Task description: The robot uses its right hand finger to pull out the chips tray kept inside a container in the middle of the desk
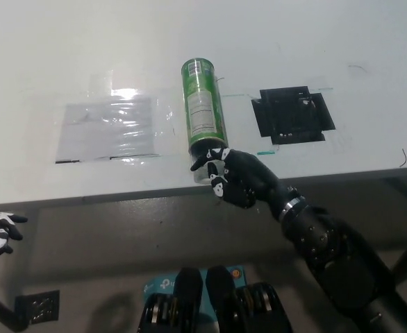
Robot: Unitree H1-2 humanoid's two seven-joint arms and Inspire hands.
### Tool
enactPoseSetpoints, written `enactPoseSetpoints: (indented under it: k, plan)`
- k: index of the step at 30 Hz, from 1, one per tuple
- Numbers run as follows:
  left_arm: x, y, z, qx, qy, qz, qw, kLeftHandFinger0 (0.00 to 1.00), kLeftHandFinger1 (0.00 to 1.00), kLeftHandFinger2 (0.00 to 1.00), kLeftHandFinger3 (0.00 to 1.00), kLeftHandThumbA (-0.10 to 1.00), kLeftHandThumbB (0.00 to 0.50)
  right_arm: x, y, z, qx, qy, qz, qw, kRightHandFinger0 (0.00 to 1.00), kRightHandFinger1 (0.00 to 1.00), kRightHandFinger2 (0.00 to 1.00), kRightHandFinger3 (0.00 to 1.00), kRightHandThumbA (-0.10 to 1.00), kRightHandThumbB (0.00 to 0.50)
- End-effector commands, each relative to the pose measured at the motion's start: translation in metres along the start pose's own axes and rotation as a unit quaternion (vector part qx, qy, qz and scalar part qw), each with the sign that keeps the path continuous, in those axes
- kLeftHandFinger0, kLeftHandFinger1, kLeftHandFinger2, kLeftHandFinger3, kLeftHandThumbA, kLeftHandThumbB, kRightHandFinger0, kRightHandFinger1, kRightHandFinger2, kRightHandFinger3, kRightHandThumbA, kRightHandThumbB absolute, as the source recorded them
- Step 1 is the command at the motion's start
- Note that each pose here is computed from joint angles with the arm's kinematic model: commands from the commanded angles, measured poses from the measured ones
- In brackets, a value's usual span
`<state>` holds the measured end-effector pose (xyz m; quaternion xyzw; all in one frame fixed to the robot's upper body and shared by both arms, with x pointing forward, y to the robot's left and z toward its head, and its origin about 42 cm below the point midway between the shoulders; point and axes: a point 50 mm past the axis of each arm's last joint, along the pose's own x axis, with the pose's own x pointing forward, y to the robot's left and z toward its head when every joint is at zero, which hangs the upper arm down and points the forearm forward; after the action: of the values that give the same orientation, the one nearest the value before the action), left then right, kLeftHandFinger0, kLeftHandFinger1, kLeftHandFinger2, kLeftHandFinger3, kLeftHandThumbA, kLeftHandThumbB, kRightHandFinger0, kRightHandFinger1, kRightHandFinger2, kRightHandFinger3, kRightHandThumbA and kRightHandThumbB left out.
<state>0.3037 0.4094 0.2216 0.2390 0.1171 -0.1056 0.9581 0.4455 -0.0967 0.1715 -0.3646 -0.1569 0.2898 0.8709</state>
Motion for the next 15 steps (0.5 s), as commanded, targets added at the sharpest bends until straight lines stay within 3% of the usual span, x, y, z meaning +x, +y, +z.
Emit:
enactPoseSetpoints:
  k: [1, 4, 8, 12, 15]
  plan:
    - [-0.001, 0.011, 0.016, 0.017, -0.016, 0.000, 1.000, 0.57, 0.63, 0.73, 0.86, 0.11, 0.000, 0.001, -0.005, 0.004, -0.037, -0.016, -0.004, 0.999, 0.00, 0.00, 0.64, 0.64, -0.10, 0.181]
    - [0.000, 0.010, 0.016, 0.015, -0.017, 0.001, 1.000, 0.57, 0.63, 0.74, 0.87, 0.11, 0.000, -0.007, -0.006, -0.003, -0.039, -0.005, -0.001, 0.999, 0.00, 0.01, 0.65, 0.65, -0.10, 0.161]
    - [0.000, 0.011, 0.016, 0.017, -0.016, 0.003, 1.000, 0.56, 0.62, 0.74, 0.87, 0.11, 0.000, -0.020, -0.005, -0.012, -0.043, -0.001, -0.003, 0.999, 0.00, 0.01, 0.58, 0.67, -0.10, 0.175]
    - [0.000, 0.011, 0.016, 0.019, -0.016, 0.002, 1.000, 0.55, 0.62, 0.73, 0.88, 0.09, 0.000, -0.039, 0.000, -0.020, -0.043, 0.020, 0.004, 0.999, 0.00, 0.02, 0.68, 0.73, -0.10, 0.173]
    - [0.000, 0.011, 0.016, 0.024, -0.016, 0.002, 1.000, 0.56, 0.63, 0.75, 0.88, 0.07, 0.000, -0.047, 0.005, -0.022, -0.037, 0.027, 0.003, 0.999, 0.00, 0.01, 0.68, 0.72, -0.10, 0.170]
